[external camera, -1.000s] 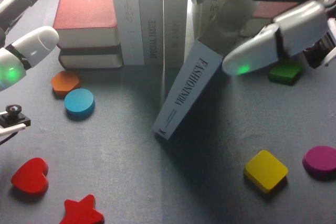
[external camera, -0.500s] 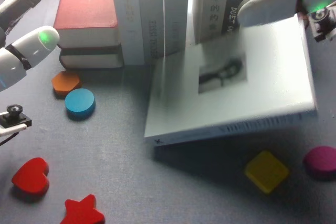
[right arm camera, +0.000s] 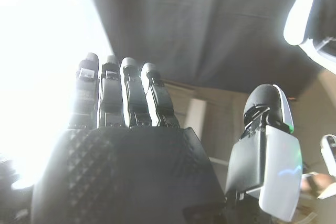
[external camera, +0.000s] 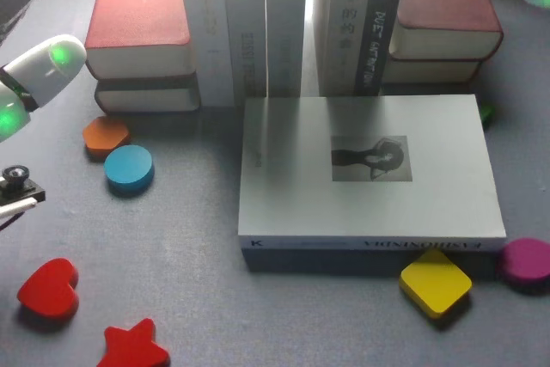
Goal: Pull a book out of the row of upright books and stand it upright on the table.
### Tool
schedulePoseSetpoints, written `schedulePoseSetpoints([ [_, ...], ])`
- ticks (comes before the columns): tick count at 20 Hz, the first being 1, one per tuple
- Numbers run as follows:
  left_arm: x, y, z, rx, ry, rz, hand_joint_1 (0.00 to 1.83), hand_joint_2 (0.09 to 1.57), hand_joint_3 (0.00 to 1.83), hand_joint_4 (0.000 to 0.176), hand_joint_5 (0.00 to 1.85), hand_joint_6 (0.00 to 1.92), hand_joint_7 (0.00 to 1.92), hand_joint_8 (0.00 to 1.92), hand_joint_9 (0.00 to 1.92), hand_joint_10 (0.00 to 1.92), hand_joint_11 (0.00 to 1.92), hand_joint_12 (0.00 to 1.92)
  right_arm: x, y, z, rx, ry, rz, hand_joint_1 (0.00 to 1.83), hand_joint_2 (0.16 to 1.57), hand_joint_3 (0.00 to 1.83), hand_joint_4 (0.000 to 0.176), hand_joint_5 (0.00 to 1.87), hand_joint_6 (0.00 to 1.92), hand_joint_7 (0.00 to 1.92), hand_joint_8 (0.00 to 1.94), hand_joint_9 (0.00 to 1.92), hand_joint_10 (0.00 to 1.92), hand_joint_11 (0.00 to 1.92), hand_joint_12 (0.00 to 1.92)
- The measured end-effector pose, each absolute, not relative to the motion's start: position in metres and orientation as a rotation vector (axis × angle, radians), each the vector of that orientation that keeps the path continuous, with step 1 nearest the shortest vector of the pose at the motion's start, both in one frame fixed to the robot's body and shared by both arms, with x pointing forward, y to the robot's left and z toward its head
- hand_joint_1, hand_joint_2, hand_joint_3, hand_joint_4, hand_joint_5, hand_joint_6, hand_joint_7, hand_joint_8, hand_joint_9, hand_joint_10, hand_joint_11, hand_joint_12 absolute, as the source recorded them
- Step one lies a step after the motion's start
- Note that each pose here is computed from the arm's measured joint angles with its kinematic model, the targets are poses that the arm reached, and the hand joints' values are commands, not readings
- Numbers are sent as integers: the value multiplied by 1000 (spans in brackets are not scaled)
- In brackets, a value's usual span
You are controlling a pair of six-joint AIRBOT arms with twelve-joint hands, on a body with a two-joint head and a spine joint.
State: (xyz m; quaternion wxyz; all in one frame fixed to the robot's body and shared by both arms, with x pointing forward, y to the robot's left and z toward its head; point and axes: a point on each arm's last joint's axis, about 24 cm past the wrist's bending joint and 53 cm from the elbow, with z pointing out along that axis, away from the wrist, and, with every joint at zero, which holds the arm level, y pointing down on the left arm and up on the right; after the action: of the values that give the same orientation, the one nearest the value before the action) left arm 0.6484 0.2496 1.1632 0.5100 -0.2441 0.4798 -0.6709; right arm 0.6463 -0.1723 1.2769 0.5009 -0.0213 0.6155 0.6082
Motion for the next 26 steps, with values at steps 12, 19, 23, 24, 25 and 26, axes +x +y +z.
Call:
schedulePoseSetpoints([
  [12, 638, 255, 1177, -579, 1082, -1633, 213, 1401, 8, 44, 0, 0, 0, 0, 0, 0, 0, 1, 635, -239, 1217, 321, 1376, 1465, 126, 1290, 0, 0, 11, 4, 2, 1, 48, 10, 0, 182],
  [19, 637, 249, 1179, -565, 1084, -1651, 85, 1390, 0, 63, 0, 0, 0, 0, 0, 0, 0, 0, 621, -244, 1229, 319, 1283, 1466, 124, 1347, 7, 0, 0, 0, 0, 0, 0, 0, 0, 0],
  [23, 637, 252, 1181, -565, 1079, -1645, 105, 1397, 0, 72, 0, 0, 0, 0, 0, 0, 0, 0, 618, -246, 1228, 322, 1279, 1464, 93, 1355, 7, 0, 0, 0, 0, 0, 29, 12, 0, 0],
  [24, 637, 251, 1181, -562, 1081, -1648, 110, 1399, 1, 62, 0, 0, 0, 0, 0, 0, 0, 0, 618, -247, 1228, 325, 1273, 1464, 83, 1355, 6, 0, 0, 0, 0, 0, 12, 4, 0, 0],
  [25, 637, 251, 1180, -563, 1084, -1647, 145, 1400, 1, 58, 2, 1, 0, 0, 0, 0, 0, 0, 618, -248, 1227, 331, 1273, 1459, 79, 1354, 4, 0, 0, 0, 0, 0, 3, 0, 0, 0],
  [26, 637, 251, 1181, -562, 1083, -1647, 182, 1403, 1, 55, 15, 5, 0, 0, 0, 0, 0, 0, 617, -248, 1227, 331, 1274, 1461, 76, 1350, 2, 0, 5, 2, 0, 0, 2, 1, 0, 0],
])
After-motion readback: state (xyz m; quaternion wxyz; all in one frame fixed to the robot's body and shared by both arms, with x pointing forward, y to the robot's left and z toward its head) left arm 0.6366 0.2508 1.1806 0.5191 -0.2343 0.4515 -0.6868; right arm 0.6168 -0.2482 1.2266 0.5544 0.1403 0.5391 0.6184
